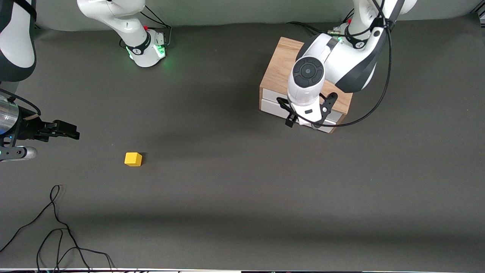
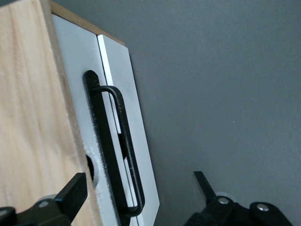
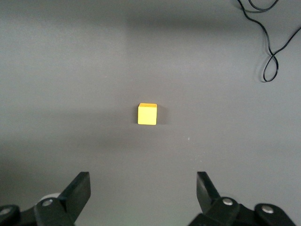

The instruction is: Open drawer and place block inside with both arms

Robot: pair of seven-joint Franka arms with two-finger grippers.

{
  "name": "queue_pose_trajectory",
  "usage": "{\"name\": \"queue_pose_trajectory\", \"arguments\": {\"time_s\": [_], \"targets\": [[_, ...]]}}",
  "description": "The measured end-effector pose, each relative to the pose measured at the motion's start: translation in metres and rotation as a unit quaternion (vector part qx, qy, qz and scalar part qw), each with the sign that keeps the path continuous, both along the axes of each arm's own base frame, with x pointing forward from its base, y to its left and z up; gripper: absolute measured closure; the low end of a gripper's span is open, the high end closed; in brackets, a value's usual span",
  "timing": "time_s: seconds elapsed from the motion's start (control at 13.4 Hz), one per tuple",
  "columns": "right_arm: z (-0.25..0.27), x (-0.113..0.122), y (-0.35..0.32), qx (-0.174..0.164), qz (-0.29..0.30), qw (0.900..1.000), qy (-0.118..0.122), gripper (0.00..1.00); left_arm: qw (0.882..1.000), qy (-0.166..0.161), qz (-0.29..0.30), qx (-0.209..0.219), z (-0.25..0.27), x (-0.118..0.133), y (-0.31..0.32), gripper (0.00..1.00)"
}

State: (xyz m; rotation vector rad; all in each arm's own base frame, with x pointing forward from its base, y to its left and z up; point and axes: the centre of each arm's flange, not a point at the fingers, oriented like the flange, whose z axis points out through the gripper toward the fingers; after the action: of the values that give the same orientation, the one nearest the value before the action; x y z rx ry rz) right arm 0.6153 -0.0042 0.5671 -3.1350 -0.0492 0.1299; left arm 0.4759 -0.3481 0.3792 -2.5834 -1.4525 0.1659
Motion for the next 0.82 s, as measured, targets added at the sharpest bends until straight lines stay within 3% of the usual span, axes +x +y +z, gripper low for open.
{"name": "queue_pose_trajectory", "arguments": {"time_s": [0.82], "targets": [[0.0, 0.0, -0.001, 0.0, 0.0, 1.0, 0.001, 0.0, 0.999, 0.021, 0.024, 0.02, -0.054, 0.004, -0.002, 0.0]]}}
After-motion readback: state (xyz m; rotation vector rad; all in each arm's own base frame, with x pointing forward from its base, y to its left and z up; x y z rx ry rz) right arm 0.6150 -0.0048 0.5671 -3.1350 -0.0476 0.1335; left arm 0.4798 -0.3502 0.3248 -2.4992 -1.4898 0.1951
